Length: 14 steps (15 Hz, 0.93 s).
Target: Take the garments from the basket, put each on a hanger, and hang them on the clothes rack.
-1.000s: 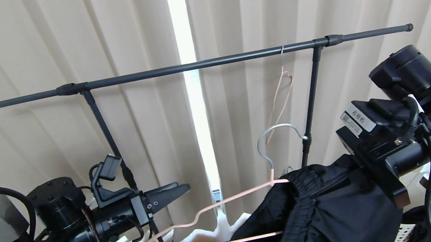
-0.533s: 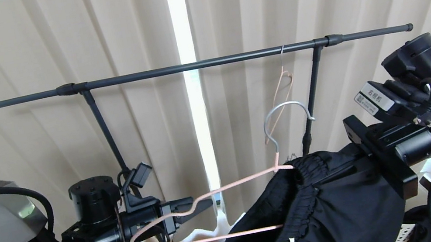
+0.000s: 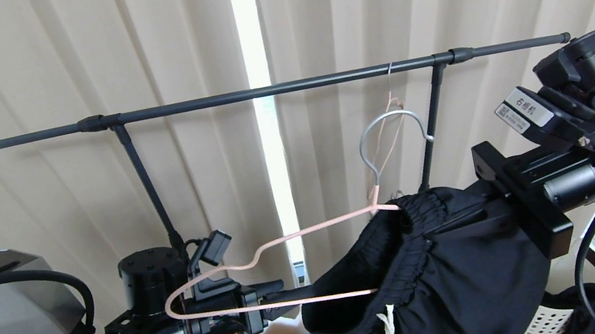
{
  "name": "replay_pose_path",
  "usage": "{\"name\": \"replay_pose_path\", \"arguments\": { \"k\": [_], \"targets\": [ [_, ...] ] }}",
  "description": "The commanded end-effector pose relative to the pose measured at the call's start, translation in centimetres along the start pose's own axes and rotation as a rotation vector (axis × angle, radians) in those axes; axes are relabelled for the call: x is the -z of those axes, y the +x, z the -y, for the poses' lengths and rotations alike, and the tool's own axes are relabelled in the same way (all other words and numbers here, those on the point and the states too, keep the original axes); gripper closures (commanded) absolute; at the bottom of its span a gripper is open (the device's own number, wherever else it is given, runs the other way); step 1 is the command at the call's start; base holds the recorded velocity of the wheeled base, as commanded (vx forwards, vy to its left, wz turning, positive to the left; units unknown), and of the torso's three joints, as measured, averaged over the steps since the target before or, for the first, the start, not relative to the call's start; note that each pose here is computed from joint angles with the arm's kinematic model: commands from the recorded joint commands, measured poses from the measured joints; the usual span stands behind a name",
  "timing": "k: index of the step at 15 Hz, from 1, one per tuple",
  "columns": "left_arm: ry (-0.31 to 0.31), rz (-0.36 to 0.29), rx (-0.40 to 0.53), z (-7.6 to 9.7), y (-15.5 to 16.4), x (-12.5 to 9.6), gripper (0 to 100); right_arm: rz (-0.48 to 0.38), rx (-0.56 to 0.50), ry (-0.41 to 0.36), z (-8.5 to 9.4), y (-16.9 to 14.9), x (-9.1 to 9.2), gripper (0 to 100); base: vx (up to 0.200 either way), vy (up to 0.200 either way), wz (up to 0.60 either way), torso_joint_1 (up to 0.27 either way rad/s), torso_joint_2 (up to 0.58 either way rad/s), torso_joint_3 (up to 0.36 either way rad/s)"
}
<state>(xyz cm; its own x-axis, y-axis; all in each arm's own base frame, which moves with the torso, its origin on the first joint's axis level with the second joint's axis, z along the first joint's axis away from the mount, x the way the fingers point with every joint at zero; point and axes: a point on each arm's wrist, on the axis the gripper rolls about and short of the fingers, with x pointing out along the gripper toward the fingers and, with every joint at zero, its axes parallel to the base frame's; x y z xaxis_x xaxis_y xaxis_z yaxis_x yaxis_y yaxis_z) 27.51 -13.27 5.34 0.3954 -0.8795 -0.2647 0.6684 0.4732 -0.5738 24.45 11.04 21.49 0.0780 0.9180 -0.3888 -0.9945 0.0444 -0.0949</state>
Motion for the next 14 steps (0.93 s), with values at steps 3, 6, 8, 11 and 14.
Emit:
{"name": "replay_pose_path", "arguments": {
  "k": [3,6,8,11,14],
  "targets": [
    [-0.004,-0.014,-0.013,0.1,0.7,0.5,0,0.016,0.007,-0.004,0.2,0.1,-0.1,100,0.0,0.0,0.0,0.0,0.0,0.0],
    [0.01,-0.032,-0.015,0.1,1.1,1.0,0,0.021,0.012,-0.006,0.2,0.0,-0.3,100,0.0,0.0,0.0,0.0,0.0,0.0],
    [0.033,-0.038,-0.044,-0.1,1.3,1.5,0,0.031,0.027,-0.018,0.3,-0.2,-0.5,100,0.0,0.0,0.0,0.0,0.0,0.0],
    [0.064,-0.054,-0.095,-0.1,2.2,2.4,100,0.032,0.036,-0.016,0.4,-0.5,-0.5,100,0.0,0.0,0.0,0.0,0.0,0.0],
    [0.069,-0.052,-0.096,-0.1,2.3,2.4,100,0.031,0.04,-0.014,0.3,-0.6,-0.4,100,0.0,0.0,0.0,0.0,0.0,0.0]
  ]
}}
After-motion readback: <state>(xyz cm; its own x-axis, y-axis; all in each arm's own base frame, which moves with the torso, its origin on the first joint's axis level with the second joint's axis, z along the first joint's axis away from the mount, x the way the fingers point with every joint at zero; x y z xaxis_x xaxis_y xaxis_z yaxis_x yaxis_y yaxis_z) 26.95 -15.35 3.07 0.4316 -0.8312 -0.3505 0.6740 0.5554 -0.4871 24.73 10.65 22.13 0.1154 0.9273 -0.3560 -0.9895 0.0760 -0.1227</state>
